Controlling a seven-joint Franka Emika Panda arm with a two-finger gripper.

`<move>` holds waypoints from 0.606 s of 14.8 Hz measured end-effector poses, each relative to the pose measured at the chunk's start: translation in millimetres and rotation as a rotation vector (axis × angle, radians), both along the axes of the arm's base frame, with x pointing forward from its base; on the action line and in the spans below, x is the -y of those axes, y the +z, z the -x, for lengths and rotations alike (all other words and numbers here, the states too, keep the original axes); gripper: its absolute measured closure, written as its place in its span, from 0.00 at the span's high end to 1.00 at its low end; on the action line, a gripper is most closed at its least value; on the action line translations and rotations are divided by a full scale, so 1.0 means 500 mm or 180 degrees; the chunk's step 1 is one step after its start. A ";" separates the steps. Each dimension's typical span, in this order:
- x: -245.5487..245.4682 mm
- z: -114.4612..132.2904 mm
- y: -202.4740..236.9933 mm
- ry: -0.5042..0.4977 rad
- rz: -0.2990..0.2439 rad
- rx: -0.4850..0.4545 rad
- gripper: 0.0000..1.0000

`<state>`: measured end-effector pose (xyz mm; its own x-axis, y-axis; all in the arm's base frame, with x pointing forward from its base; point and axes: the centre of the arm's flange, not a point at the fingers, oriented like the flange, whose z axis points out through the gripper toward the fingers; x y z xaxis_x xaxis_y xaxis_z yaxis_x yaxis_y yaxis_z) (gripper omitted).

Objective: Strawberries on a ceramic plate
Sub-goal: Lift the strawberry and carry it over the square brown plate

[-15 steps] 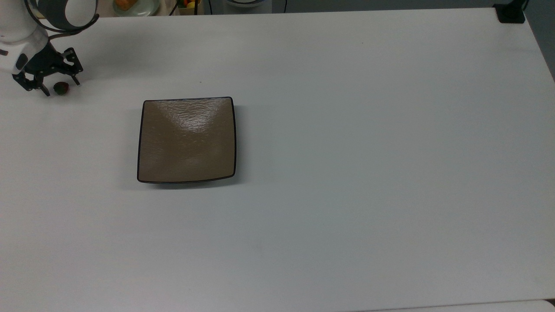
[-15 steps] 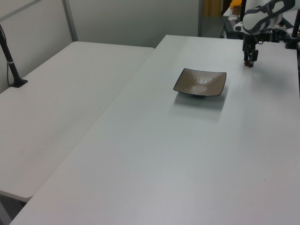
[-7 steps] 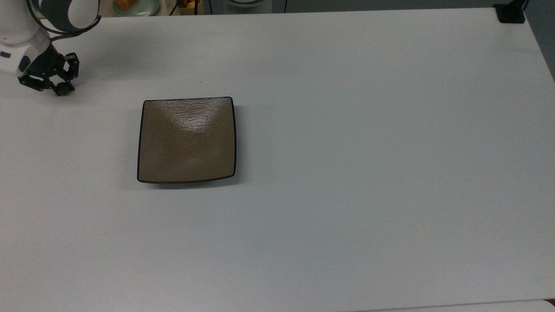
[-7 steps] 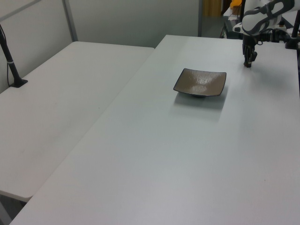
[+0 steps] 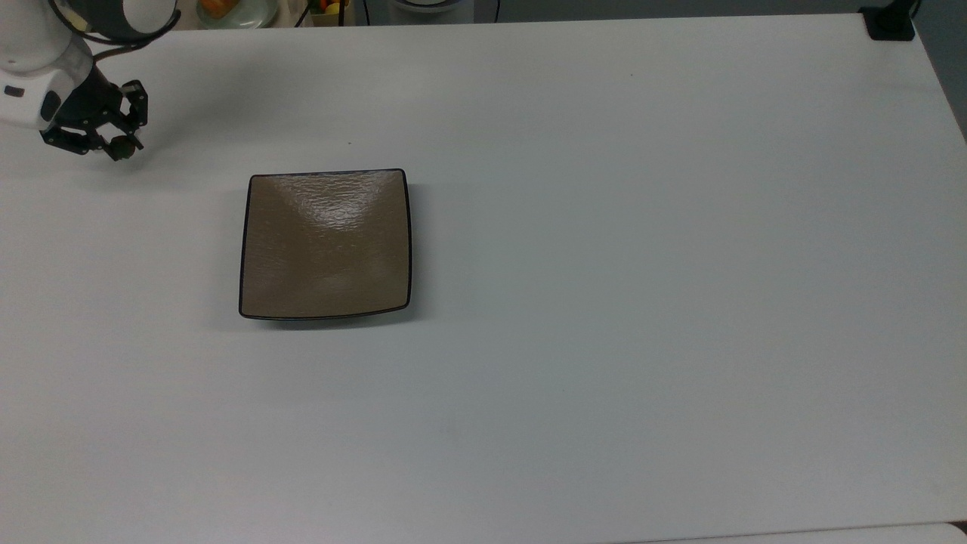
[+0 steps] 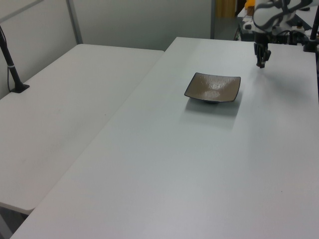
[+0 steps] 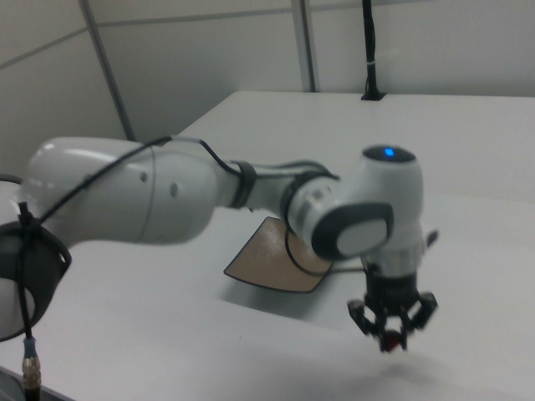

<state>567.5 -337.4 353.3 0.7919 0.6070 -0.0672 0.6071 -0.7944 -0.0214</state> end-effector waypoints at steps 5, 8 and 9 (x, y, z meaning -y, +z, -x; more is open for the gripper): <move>-0.133 -0.057 0.127 0.0137 0.0018 0.0059 0.32; -0.215 -0.090 0.158 -0.0064 0.0053 0.0154 0.32; -0.246 -0.103 0.163 -0.0158 0.0060 0.0176 0.32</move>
<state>619.0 -214.4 434.9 0.8237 0.5660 -0.0335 0.5669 -0.8234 0.0263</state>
